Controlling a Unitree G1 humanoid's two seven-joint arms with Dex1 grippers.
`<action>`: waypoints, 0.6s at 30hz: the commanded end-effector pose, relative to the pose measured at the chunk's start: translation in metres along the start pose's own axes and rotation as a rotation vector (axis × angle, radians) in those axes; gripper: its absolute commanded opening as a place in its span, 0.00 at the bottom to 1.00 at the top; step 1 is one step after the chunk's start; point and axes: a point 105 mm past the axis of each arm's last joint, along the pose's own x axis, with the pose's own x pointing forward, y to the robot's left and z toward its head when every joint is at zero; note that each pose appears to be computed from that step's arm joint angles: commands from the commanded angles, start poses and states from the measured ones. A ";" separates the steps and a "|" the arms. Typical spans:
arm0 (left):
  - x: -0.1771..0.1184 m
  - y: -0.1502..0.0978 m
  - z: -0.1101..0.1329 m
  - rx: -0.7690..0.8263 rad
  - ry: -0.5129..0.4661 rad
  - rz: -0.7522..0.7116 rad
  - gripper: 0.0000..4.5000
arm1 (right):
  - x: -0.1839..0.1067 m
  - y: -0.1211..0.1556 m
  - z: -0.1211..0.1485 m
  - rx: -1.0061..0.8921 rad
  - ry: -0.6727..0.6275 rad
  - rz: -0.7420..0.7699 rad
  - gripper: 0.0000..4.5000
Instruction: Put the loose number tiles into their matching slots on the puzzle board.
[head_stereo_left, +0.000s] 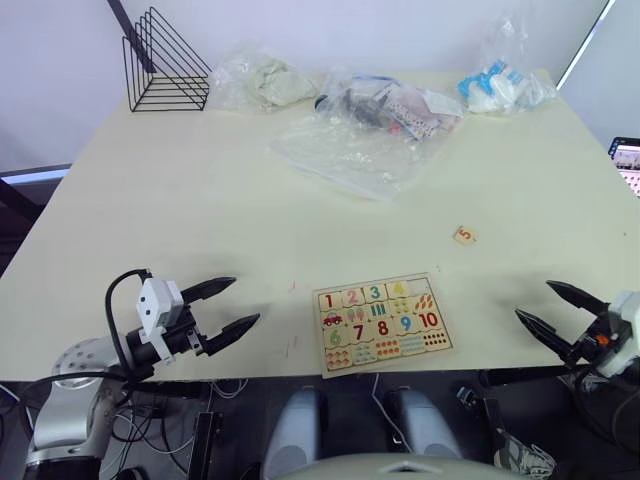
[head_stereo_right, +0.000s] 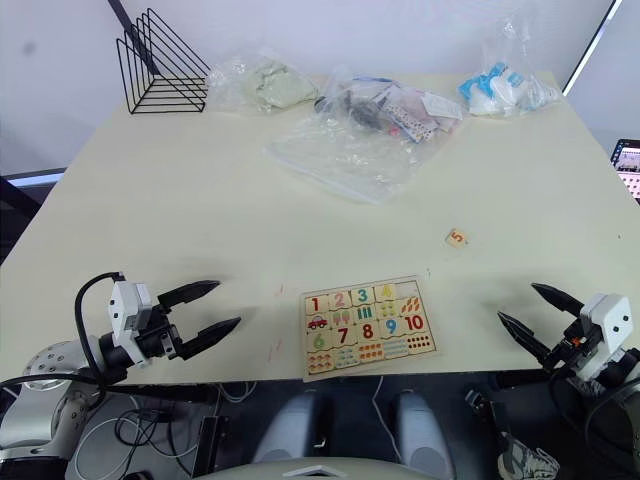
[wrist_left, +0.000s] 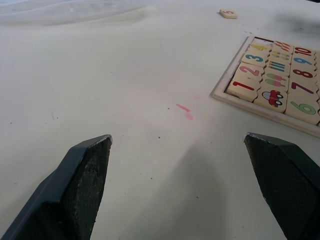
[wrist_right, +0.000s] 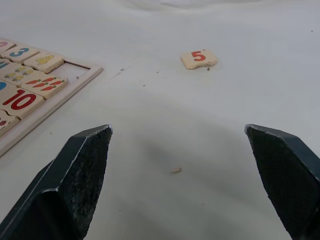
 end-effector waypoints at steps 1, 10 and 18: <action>-0.003 0.002 0.010 0.028 -0.035 0.007 1.00 | -0.003 -0.003 0.008 -0.031 -0.025 -0.010 0.99; -0.003 -0.001 0.010 0.029 -0.039 -0.002 1.00 | -0.003 -0.004 0.007 -0.028 -0.027 -0.008 0.99; -0.004 -0.001 0.010 0.031 -0.039 -0.001 1.00 | -0.001 -0.005 0.009 -0.030 -0.034 -0.010 0.99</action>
